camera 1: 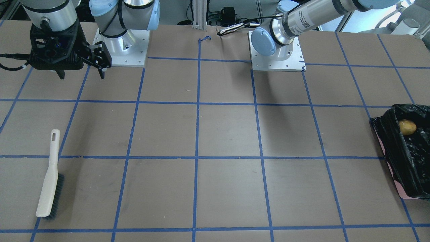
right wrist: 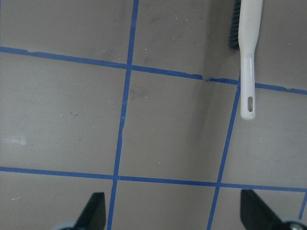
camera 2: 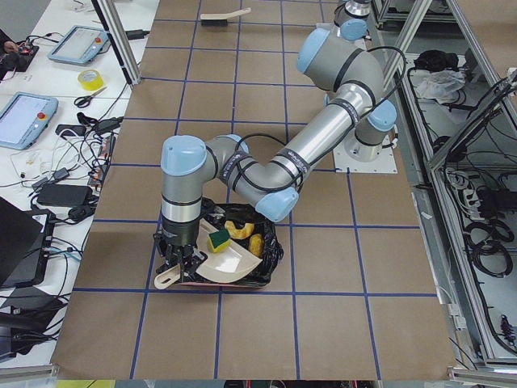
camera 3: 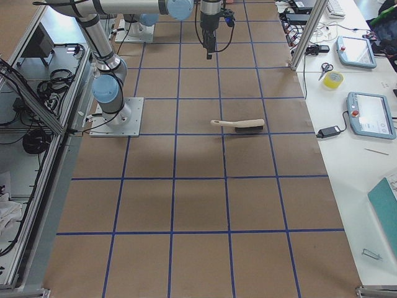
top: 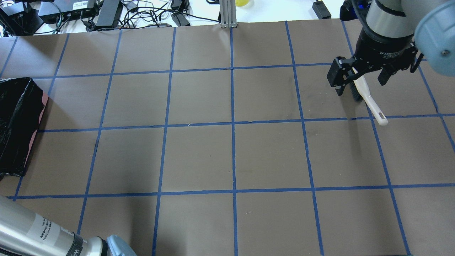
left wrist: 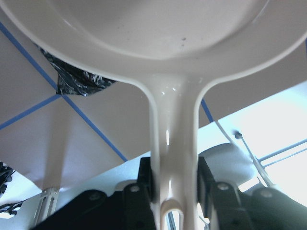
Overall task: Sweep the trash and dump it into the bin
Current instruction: 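Hold the dustpan tipped over the bin with the left gripper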
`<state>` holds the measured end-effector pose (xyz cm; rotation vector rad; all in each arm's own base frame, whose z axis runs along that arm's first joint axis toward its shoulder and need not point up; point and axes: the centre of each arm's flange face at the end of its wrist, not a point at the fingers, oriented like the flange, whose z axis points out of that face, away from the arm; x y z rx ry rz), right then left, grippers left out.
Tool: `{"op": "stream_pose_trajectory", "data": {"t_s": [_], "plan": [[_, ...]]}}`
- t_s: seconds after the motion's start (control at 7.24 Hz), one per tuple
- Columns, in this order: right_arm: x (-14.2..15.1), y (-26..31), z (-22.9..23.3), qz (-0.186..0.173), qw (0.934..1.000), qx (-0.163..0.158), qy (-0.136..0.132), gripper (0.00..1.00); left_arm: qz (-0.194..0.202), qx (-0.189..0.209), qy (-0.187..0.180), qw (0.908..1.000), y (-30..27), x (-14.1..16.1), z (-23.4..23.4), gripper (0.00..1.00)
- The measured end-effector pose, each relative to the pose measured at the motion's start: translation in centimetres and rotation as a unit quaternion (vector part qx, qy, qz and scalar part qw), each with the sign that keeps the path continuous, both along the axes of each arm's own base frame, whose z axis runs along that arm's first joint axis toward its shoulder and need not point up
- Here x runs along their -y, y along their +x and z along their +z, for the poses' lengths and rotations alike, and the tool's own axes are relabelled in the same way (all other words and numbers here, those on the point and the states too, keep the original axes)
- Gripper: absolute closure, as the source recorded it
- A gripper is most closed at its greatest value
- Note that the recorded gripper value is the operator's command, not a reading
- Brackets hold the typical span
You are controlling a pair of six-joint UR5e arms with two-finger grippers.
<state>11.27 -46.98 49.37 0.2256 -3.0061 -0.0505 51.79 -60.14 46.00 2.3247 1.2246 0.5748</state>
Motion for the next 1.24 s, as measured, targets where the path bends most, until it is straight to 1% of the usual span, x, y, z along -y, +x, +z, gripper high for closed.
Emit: {"op": "stream_pose_trajectory", "data": {"t_s": [0.14,0.28,0.41,0.55,0.83,1.1,1.24], "plan": [[-0.1,0.3,0.0,0.003,1.0,0.0,0.0,0.0,-0.01,0.044,-0.021,0.9988,-0.3,0.4,0.3,1.0],[-0.1,0.4,0.0,0.004,1.0,0.0,0.0,0.0,-0.008,0.095,-0.042,0.9946,-1.5,0.4,0.2,1.0],[-0.1,0.4,0.0,0.005,1.0,0.0,0.0,0.0,0.001,0.148,-0.066,0.9868,-3.2,-0.1,-0.2,1.0],[-0.1,0.4,0.0,0.005,1.0,0.0,0.0,0.0,0.011,0.188,-0.085,0.9785,-5.3,-1.1,-0.7,1.0],[-0.1,0.4,0.0,0.005,1.0,0.0,-0.001,0.0,0.025,0.241,-0.112,0.9637,-10.0,-3.0,-0.9,1.0],[0.0,0.4,-0.1,0.004,1.0,0.0,-0.001,0.0,0.038,0.27,-0.129,0.9533,-12.8,-4.7,-0.8,1.0],[0.0,0.4,-0.1,0.004,1.0,0.0,-0.002,0.0,0.052,0.29,-0.142,0.945,-13.7,-5.7,-1.0,1.0]]}}
